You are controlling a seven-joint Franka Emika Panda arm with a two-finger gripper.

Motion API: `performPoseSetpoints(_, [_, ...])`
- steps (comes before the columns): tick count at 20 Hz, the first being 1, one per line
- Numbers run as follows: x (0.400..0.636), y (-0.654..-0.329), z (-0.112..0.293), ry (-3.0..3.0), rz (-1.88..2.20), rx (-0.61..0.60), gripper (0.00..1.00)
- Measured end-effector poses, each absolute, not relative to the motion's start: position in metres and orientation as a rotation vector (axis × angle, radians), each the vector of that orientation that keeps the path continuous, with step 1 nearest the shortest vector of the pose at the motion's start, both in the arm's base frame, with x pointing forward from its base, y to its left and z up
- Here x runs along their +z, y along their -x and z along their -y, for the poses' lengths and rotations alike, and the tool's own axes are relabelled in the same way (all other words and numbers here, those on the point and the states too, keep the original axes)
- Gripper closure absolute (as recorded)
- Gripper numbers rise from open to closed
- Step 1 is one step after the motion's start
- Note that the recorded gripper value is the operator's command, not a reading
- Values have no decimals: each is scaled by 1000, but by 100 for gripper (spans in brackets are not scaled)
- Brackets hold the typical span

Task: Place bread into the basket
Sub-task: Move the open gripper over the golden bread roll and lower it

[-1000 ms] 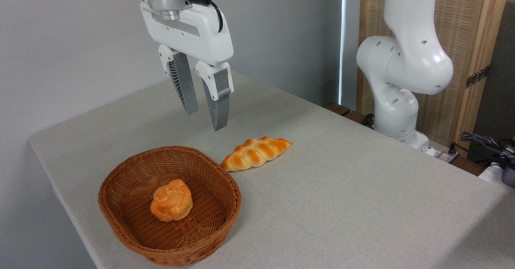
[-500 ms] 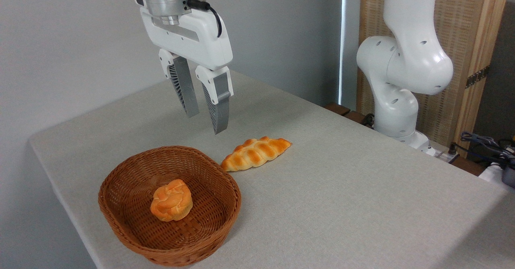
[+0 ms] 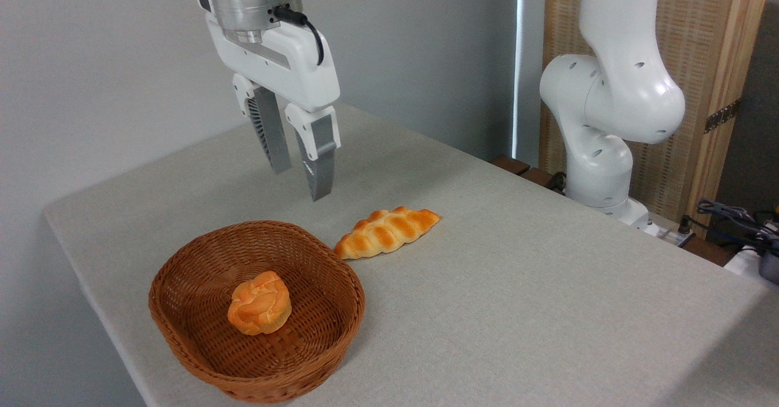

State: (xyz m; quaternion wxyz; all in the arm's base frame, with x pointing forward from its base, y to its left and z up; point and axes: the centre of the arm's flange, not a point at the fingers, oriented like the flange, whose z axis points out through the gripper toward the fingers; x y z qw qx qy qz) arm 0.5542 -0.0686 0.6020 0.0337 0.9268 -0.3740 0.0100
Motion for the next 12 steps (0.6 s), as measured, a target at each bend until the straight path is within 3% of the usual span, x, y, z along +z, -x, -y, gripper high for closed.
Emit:
performPoseSetpoints(4, [578, -547, 95, -2804, 1197, 13, 0])
performPoseSetpoints(6, [564, -536, 108, -2800, 1231, 59, 0])
performPoseSetpoints(8, [543, -510, 118, -2791, 1270, 84, 0])
performPoseSetpoints(12, [511, -470, 129, -2759, 1331, 19, 0])
